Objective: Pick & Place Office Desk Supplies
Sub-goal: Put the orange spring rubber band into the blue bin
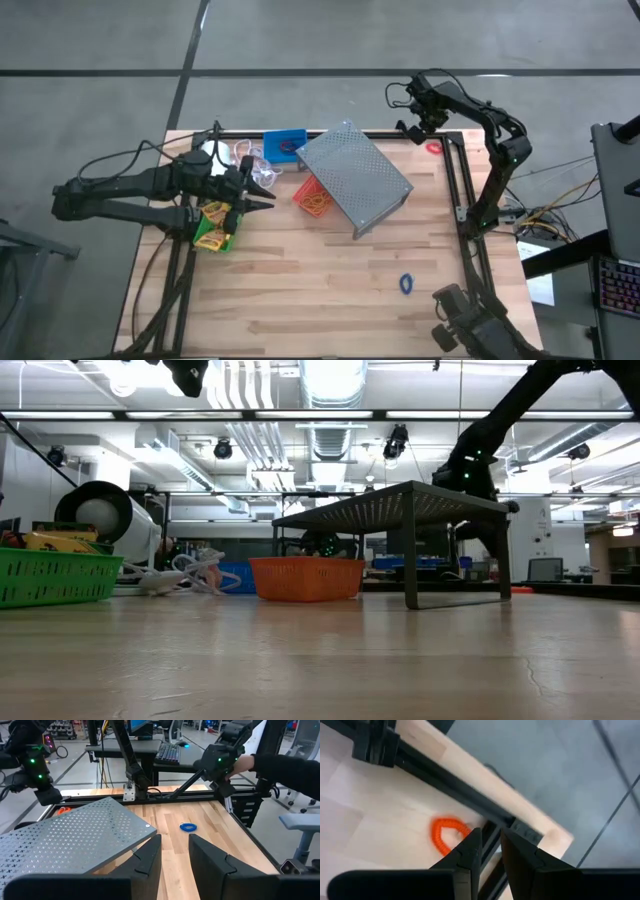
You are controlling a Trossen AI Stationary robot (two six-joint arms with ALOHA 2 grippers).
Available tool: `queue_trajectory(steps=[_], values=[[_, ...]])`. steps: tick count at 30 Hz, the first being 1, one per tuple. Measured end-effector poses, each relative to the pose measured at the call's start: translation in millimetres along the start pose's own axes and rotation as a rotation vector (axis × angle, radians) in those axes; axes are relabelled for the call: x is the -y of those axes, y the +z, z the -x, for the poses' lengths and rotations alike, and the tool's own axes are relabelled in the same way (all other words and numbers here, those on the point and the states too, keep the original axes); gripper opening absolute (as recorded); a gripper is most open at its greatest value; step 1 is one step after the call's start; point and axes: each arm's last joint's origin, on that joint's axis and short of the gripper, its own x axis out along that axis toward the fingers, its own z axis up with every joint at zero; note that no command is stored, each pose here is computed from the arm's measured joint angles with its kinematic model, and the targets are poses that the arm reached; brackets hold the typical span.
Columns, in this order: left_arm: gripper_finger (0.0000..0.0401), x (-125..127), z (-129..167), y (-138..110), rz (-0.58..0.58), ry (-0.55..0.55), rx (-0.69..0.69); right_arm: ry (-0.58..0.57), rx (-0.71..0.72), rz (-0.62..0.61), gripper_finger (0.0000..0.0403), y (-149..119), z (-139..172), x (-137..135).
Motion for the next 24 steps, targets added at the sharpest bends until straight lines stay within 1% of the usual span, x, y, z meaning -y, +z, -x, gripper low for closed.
queue_trajectory(steps=[3, 7, 13, 22, 24], values=[[0.0104, 0.0, 0.0, 0.0, 0.000, 0.000, 0.000, 0.008, -0.033, -0.022, 0.0068, -1.9, -9.0, -1.5], [0.0104, 0.0, 0.0, 0.0, 0.000, 0.000, 0.000, -0.024, -0.059, -0.006, 0.0068, -0.6, -18.1, -6.4], [0.0104, 0.0, 0.0, 0.0, 0.001, 0.000, 0.000, -0.025, -0.038, -0.042, 0.0068, 3.6, -19.9, -12.0], [0.0104, -0.1, -0.1, -0.1, 0.008, 0.001, -0.001, 0.000, -0.013, -0.048, 0.0068, 5.1, -21.9, -15.3], [0.0104, 0.0, -0.1, 0.0, 0.008, 0.000, 0.000, -0.001, 0.002, -0.067, 0.0068, 6.0, -22.8, -17.7]])
